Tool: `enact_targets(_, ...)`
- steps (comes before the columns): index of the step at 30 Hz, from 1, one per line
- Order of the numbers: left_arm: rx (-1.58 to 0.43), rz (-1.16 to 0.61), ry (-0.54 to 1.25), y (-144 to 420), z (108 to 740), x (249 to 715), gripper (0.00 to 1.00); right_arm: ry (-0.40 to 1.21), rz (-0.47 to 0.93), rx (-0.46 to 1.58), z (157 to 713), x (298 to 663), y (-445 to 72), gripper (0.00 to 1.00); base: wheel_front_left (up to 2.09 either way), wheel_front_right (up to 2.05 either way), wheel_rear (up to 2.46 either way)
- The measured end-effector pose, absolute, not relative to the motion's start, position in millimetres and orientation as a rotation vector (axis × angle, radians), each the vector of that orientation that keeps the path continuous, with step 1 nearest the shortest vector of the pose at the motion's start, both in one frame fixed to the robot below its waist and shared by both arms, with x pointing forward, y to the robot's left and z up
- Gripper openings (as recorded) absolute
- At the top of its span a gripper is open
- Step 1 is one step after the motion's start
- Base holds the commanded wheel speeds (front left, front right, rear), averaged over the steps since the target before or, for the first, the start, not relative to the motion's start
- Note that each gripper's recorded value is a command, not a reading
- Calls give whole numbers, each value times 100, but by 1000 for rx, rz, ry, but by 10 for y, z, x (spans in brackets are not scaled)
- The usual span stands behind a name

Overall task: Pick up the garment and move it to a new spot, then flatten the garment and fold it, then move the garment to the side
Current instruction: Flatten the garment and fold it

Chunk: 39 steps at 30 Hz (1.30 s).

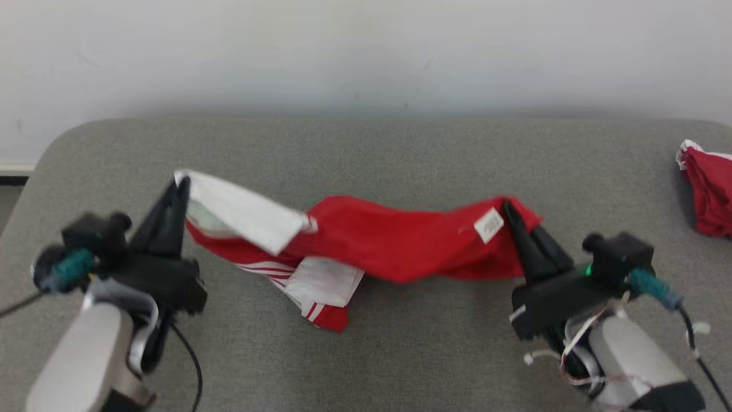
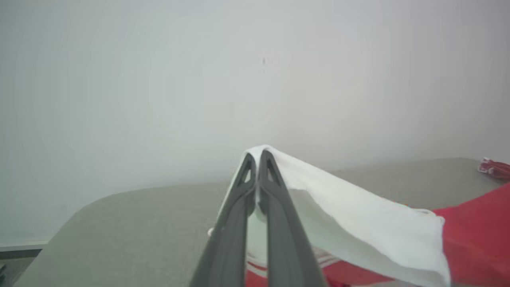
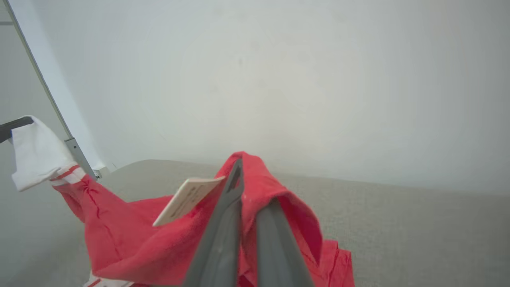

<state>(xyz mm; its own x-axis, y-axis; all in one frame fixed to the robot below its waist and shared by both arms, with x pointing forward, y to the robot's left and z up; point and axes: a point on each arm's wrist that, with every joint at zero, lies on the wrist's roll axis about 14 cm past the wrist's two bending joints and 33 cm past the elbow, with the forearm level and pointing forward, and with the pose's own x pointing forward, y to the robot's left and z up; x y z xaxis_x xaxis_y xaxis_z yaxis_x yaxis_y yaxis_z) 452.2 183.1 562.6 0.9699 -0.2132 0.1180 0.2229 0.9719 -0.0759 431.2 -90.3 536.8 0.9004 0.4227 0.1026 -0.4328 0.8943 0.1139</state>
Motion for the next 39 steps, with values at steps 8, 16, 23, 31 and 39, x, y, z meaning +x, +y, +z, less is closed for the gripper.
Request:
enact_targets(8,33,-297,-334,1775,6980,5362,0,-269,482,149,6444,5260,-861,0,0,0,0)
enact_targets(16,65,-282,-506,1832,7984,6132,0,-394,468,173,7373,6188,-964,0,0,0,0)
enact_targets(23,83,-280,-566,1737,8272,6670,0,-411,383,156,7636,6826,-1260,0,0,0,0)
enact_targets(31,90,-286,-584,1567,8313,7030,0,-389,332,102,7702,7240,-1352,0,0,0,0)
enact_targets(39,109,-281,-567,1505,8261,7222,0,-365,313,44,7596,7437,-1346,0,0,0,0)
